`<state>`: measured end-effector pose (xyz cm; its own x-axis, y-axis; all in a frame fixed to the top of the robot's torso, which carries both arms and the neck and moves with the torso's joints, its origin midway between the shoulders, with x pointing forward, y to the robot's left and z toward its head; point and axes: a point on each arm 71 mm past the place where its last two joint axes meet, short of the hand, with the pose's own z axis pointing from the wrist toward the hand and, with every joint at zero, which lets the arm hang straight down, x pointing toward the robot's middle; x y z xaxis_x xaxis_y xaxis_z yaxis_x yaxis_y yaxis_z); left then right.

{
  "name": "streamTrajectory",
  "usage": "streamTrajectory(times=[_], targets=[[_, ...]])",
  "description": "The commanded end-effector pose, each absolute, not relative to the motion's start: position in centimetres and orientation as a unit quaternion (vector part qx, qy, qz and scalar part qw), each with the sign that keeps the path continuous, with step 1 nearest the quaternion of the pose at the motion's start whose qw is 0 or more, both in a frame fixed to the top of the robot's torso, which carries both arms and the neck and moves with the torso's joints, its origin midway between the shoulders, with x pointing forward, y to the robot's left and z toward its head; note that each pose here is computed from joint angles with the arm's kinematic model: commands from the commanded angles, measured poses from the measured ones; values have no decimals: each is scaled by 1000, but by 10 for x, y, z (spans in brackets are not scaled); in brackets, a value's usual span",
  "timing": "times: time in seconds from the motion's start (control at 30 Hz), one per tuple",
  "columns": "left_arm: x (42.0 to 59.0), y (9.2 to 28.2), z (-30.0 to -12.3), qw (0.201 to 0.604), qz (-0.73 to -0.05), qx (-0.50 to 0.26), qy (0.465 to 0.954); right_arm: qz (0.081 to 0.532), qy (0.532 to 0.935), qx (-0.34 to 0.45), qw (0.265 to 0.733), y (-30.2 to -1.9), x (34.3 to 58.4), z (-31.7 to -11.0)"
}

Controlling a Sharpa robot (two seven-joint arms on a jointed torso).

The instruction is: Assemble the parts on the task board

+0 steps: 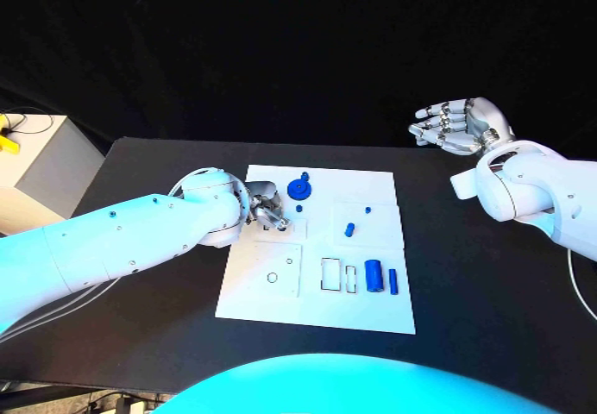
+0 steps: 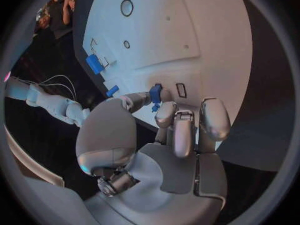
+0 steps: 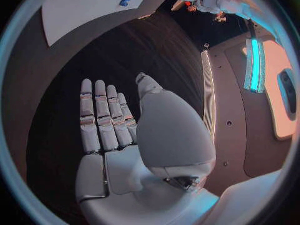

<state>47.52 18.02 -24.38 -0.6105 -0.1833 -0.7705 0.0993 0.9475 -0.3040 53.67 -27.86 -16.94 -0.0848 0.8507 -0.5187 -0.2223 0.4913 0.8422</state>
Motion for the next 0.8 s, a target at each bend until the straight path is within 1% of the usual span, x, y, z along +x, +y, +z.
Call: streamTrajectory(times=[0.03, 0.8], targets=[[472, 176, -249, 428, -165, -19, 888, 435, 597, 256, 624, -277, 536, -169], [472, 178, -249, 432, -164, -22, 886, 435, 595, 258, 624, -277, 536, -169]])
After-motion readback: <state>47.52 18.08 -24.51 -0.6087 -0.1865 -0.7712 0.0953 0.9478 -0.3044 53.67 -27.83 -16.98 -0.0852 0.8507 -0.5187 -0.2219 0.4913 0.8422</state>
